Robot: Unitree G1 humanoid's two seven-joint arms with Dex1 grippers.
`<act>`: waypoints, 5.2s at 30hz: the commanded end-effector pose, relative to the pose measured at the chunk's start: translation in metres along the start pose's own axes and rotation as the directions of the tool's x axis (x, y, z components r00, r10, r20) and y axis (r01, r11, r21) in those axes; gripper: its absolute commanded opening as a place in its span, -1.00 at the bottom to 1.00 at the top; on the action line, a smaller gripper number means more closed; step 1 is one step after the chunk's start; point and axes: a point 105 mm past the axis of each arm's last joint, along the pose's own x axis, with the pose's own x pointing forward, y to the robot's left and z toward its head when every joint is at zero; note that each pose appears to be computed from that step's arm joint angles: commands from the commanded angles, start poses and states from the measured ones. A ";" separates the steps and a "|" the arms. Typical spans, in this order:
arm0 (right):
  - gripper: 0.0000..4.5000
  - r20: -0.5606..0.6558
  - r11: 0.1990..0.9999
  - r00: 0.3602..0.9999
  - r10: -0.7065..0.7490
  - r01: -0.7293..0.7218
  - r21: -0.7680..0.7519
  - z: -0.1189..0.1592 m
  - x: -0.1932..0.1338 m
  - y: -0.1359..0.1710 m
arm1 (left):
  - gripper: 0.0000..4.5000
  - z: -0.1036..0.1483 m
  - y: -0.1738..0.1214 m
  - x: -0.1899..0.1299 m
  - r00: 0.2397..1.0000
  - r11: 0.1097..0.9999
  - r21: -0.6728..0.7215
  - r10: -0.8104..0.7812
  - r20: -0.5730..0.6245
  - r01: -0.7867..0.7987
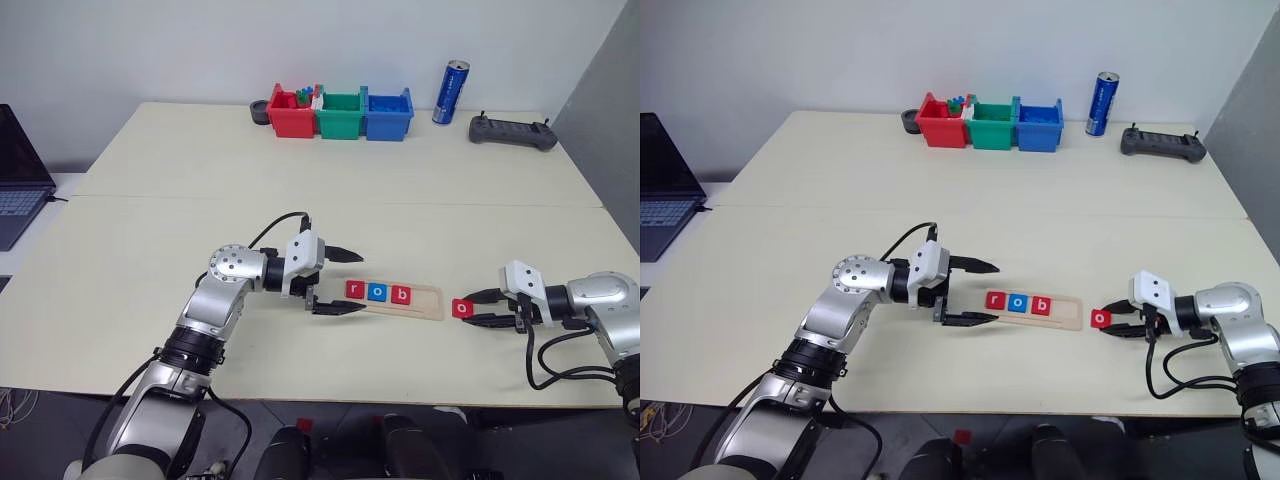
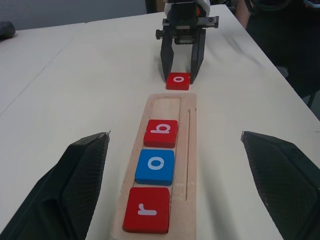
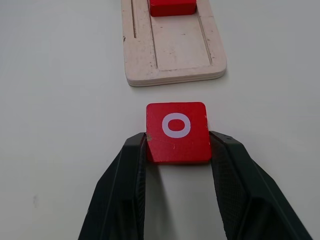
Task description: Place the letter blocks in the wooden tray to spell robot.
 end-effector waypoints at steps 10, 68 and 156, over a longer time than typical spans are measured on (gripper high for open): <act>-0.36 0.116 0.997 0.992 -0.047 0.053 -0.053 0.055 0.011 -0.017 | 1.00 0.009 0.003 0.000 1.000 1.000 0.032 0.001 0.023 -0.001; 0.99 0.169 0.999 0.985 -0.045 0.047 -0.010 0.076 0.009 -0.013 | 1.00 0.008 0.001 -0.002 1.000 1.000 0.022 0.012 0.016 -0.012; 0.98 -0.173 0.354 0.439 -0.882 0.858 0.374 -0.010 -0.077 0.015 | 1.00 0.026 -0.009 0.010 0.990 1.000 -0.026 0.004 0.142 0.000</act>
